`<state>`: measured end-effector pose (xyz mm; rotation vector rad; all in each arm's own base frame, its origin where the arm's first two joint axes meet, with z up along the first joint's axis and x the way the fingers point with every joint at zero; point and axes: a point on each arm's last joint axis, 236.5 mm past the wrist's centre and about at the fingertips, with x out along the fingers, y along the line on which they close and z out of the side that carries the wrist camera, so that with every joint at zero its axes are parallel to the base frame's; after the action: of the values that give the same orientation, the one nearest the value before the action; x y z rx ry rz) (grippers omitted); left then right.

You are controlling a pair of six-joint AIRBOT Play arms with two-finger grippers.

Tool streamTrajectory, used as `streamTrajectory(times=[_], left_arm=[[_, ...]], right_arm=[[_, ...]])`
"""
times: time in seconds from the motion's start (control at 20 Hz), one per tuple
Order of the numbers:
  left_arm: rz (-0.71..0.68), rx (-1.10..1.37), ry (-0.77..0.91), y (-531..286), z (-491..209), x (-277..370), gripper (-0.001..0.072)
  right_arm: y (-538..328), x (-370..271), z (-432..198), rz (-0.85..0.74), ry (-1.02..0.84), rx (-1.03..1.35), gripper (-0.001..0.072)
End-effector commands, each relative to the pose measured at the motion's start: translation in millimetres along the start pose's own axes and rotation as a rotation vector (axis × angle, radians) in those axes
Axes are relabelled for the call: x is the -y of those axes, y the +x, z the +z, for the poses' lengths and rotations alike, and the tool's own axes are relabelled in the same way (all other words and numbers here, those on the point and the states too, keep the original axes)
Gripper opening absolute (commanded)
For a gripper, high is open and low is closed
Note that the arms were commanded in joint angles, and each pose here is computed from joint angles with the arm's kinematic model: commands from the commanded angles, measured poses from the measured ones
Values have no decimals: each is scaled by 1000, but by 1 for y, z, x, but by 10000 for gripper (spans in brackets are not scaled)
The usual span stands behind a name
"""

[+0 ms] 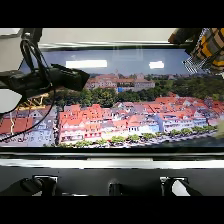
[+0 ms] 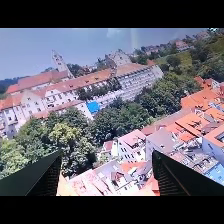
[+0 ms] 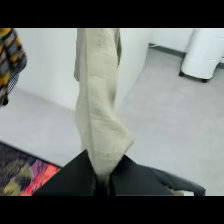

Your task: Fold the clothes and pants, and hang the long-sleeved shirts on hangers.

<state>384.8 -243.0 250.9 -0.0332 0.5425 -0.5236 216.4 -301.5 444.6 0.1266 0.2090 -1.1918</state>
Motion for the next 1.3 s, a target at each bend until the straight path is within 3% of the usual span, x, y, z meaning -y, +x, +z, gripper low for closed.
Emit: streamTrajectory(times=[0.0, 0.35, 0.7, 1.15, 1.2, 1.25], left_arm=[[-1, -20, -3, 9, -6, 0, 631], [-30, -58, -32, 23, -16, 7, 631], [-54, -80, -20, 30, -24, 20, 631], [-72, -104, -12, 37, -32, 30, 631], [-72, -104, -11, 37, -33, 31, 631], [-75, -105, -9, 37, -33, 32, 631]], right_arm=[[21, 16, 22, -44, 74, 89, 34], [30, 30, 53, -51, 193, 228, 33], [47, 85, 64, -165, 274, 294, 33], [69, 108, 52, -196, 311, 261, 43], [69, 106, 51, -186, 320, 257, 92], [66, 108, 50, -190, 323, 252, 238]])
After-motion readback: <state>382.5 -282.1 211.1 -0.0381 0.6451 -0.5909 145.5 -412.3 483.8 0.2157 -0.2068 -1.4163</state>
